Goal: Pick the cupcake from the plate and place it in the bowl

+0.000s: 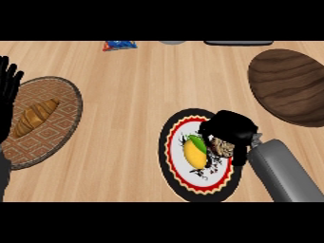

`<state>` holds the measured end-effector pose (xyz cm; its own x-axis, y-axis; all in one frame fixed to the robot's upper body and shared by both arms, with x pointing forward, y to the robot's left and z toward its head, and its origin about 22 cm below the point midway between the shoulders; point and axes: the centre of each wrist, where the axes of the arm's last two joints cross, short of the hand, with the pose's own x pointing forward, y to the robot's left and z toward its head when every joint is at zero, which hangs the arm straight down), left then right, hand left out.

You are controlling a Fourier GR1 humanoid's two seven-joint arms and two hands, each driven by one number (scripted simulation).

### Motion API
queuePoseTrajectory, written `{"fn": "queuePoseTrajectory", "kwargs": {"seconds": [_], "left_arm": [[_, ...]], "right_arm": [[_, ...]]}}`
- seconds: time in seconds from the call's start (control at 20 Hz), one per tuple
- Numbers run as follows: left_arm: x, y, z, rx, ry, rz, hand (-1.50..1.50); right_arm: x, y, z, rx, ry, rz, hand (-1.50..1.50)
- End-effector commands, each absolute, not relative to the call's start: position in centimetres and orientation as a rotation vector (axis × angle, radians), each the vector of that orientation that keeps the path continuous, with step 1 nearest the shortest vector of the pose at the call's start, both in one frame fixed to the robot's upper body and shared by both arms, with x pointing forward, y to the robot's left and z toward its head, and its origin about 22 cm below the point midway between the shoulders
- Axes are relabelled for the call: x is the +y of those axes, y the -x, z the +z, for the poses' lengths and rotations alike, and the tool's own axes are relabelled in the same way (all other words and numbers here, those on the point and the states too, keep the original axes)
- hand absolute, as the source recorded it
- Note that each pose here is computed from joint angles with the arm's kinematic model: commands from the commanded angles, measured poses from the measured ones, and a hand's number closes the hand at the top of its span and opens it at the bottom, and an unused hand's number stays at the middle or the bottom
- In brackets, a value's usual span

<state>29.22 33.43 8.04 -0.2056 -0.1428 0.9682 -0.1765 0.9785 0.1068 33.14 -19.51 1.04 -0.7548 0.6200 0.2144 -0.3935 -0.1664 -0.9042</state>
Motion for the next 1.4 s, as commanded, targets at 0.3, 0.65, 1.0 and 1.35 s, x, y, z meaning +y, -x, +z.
{"fn": "queuePoseTrajectory", "kwargs": {"seconds": [0.3, 0.65, 1.0, 1.35], "left_arm": [[32.1, -29.3, 8.6, -1.819, -0.224, 0.038, 0.00], [32.3, -29.4, 9.2, -1.845, -0.217, 0.030, 0.00], [31.9, -29.8, 9.5, -1.852, -0.197, 0.024, 0.00], [31.5, -30.1, 9.7, -1.849, -0.178, 0.010, 0.00]], "right_arm": [[-41.9, -34.3, 8.5, -1.258, 0.617, 1.773, 1.50], [-51.3, -31.4, 15.2, -1.234, 0.783, 1.606, 1.50], [-55.7, -29.1, 19.8, -1.375, 0.960, 1.436, 1.50], [-57.3, -28.3, 22.4, -1.629, 0.904, 1.324, 1.50]]}}
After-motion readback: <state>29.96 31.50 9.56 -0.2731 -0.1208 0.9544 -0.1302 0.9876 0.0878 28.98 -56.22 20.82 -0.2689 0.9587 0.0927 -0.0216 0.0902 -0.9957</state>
